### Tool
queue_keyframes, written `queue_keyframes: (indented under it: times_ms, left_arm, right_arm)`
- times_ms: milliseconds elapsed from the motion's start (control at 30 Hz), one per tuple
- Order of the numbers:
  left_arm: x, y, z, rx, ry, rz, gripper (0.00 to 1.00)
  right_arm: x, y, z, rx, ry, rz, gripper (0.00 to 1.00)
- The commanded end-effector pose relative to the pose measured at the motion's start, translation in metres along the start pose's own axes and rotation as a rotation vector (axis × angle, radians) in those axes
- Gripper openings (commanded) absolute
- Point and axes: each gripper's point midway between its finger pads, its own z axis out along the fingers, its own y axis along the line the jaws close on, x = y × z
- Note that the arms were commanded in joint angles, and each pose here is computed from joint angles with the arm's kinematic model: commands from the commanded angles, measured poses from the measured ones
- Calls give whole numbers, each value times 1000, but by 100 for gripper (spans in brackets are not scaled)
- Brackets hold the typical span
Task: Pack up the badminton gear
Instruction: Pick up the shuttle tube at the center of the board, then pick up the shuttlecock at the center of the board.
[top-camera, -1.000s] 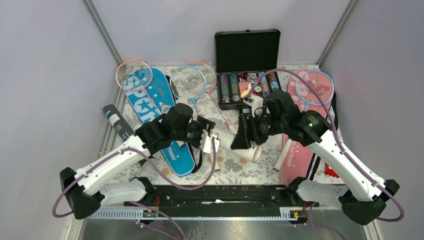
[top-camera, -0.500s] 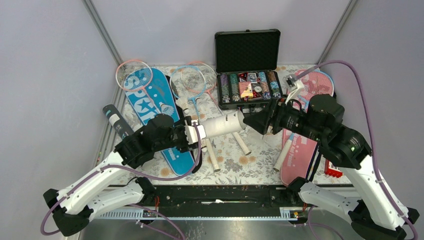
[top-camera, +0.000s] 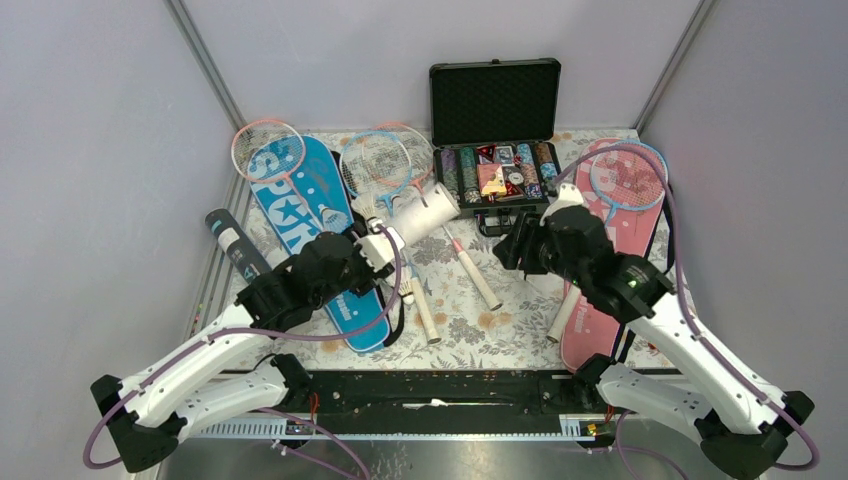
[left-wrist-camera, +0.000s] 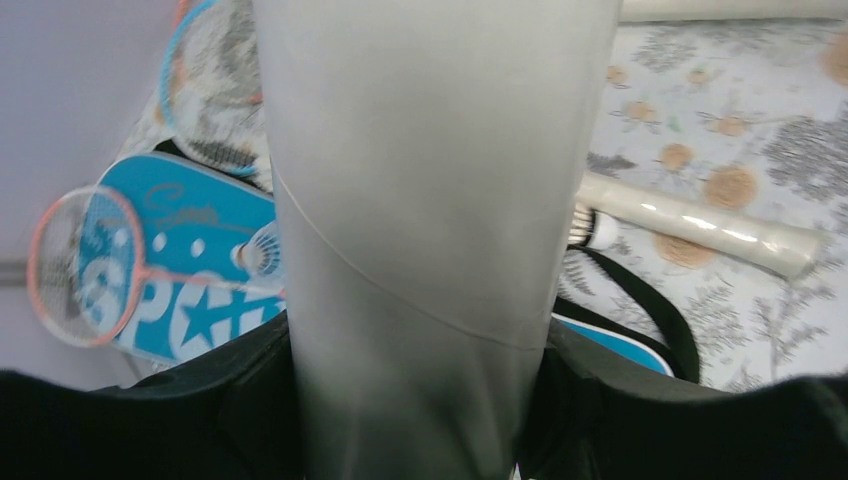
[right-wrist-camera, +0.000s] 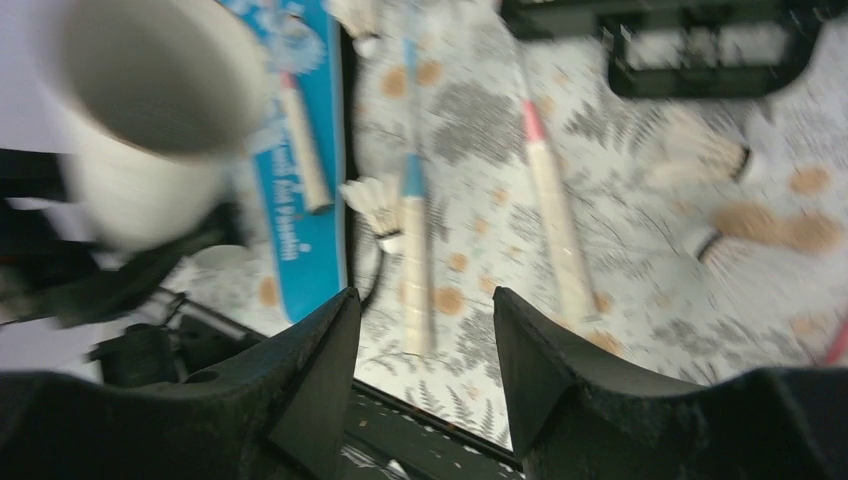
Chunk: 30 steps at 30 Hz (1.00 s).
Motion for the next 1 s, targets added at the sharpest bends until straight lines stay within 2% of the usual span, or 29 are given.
queue_keyframes:
  times_ms: [0, 133, 267, 333, 533, 700, 967]
  left_arm:
    - [-17, 50, -11, -274, -64, -94, 48]
    - [-20, 67, -21, -380, -103, -119, 48]
    - [-19, 71, -33, -415, -175, -126, 48]
    - [-16, 64, -35, -386, -219, -112, 48]
    - [-26, 23, -48, -156, -372, -56, 48]
    - [-27, -3, -51, -18, -409, -19, 47]
    - [-32, -39, -55, 156, -515, 118, 47]
  right_arm:
    - [25, -47, 5, 207, -8, 125, 57]
    - [61, -97, 11, 426, 27, 187, 55]
    - [74, -143, 16, 594, 45, 217, 49]
    - [78, -156, 25, 596, 63, 234, 48]
    - [80, -179, 48, 541, 104, 262, 47]
    - [86, -192, 69, 495, 108, 330, 47]
    - [100, -214, 90, 514, 131, 340, 47]
